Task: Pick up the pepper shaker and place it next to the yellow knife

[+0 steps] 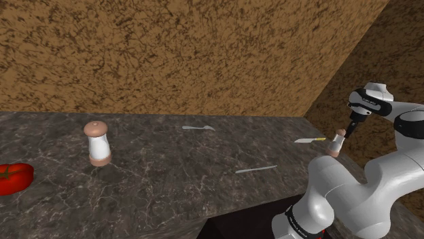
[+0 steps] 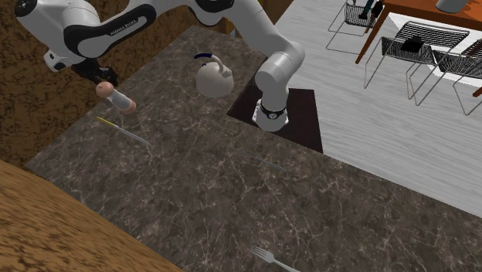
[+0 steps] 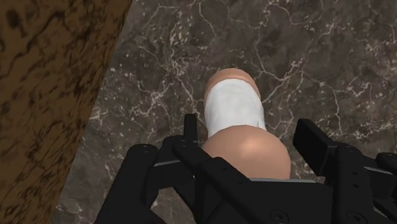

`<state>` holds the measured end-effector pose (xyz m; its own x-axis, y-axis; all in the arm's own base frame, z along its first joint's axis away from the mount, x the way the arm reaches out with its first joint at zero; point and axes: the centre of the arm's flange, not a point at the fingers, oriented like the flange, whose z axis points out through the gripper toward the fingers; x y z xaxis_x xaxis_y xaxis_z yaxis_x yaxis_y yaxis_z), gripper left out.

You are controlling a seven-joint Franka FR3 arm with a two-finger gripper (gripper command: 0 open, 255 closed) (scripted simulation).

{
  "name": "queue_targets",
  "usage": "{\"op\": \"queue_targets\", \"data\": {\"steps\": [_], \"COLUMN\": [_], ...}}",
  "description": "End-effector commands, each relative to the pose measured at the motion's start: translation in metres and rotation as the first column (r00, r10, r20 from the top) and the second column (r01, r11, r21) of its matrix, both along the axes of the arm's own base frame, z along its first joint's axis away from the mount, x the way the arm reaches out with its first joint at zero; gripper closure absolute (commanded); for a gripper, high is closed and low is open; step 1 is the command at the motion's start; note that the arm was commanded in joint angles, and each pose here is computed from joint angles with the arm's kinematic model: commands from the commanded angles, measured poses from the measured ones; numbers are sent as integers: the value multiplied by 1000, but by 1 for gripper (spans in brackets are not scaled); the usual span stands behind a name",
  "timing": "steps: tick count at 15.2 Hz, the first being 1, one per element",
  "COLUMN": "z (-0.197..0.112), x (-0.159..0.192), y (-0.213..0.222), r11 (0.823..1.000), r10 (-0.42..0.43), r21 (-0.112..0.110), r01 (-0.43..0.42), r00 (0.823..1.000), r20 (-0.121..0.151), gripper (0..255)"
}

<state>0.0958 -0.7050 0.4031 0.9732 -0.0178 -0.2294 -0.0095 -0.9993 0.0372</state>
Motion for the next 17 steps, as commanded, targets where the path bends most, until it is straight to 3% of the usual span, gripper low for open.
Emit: {"op": "queue_targets", "data": {"steps": [1,5,9,17], "z": [0,0,49,49], "x": [0,0,12,12], "y": [0,0,2,2], "r11": [1000,1000,1000,1000], "r10": [0,0,0,0], "r21": [0,0,0,0], "r01": [0,0,0,0], "r00": [1000,1000,1000,1000], "r20": [0,0,0,0], "gripper": [0,0,0,0]}}
